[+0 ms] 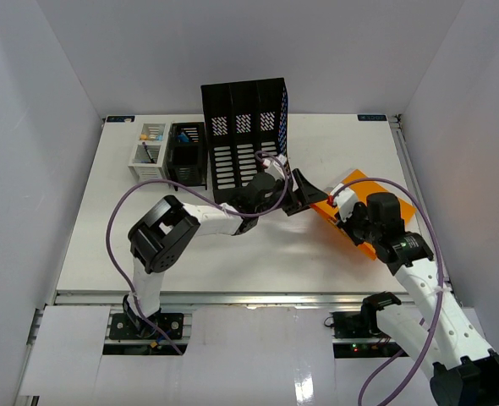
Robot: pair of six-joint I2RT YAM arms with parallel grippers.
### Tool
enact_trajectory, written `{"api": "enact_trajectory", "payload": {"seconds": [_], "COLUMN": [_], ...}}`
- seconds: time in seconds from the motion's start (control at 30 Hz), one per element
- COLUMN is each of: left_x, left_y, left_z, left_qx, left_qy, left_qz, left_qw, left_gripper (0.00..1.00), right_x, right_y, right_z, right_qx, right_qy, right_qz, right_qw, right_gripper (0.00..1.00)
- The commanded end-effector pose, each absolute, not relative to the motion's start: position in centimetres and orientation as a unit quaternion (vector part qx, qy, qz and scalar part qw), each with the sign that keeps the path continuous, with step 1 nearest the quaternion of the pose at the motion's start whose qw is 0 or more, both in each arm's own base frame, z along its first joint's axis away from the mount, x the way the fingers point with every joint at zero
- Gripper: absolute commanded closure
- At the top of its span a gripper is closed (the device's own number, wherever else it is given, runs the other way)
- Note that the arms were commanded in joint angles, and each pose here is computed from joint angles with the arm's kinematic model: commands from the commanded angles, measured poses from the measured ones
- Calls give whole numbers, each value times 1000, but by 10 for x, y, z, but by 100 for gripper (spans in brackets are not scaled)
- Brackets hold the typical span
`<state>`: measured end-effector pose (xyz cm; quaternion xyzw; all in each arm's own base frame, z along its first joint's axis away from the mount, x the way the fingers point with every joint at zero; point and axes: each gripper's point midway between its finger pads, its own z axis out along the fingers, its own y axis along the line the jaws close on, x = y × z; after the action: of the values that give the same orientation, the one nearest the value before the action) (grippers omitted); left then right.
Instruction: Organize the desk
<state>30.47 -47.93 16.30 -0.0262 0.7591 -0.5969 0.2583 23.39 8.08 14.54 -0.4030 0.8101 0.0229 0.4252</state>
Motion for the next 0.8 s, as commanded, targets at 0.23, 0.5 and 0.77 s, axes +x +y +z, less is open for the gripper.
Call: {"api": "enact_trajectory", "payload": {"seconds": [0.23, 0.5, 0.77], "left_x": [317, 294, 277], "left_y": [-500, -516, -524], "left_z": [152, 154, 170], "left_qx": [-42, 6, 56], "left_qy": [786, 771, 758], "left_qz": [-573, -614, -634], "left_qw": [227, 169, 142], "left_gripper": [10, 50, 90], "right_x": [224, 225, 221], "right_y": [93, 94, 101], "right_z": [159, 157, 162], "right_qx": [-444, -447, -467], "right_qy": [770, 767, 755], "right_qz": [44, 45, 62], "right_qw": [457, 458, 456], "right_gripper": [92, 92, 73]}}
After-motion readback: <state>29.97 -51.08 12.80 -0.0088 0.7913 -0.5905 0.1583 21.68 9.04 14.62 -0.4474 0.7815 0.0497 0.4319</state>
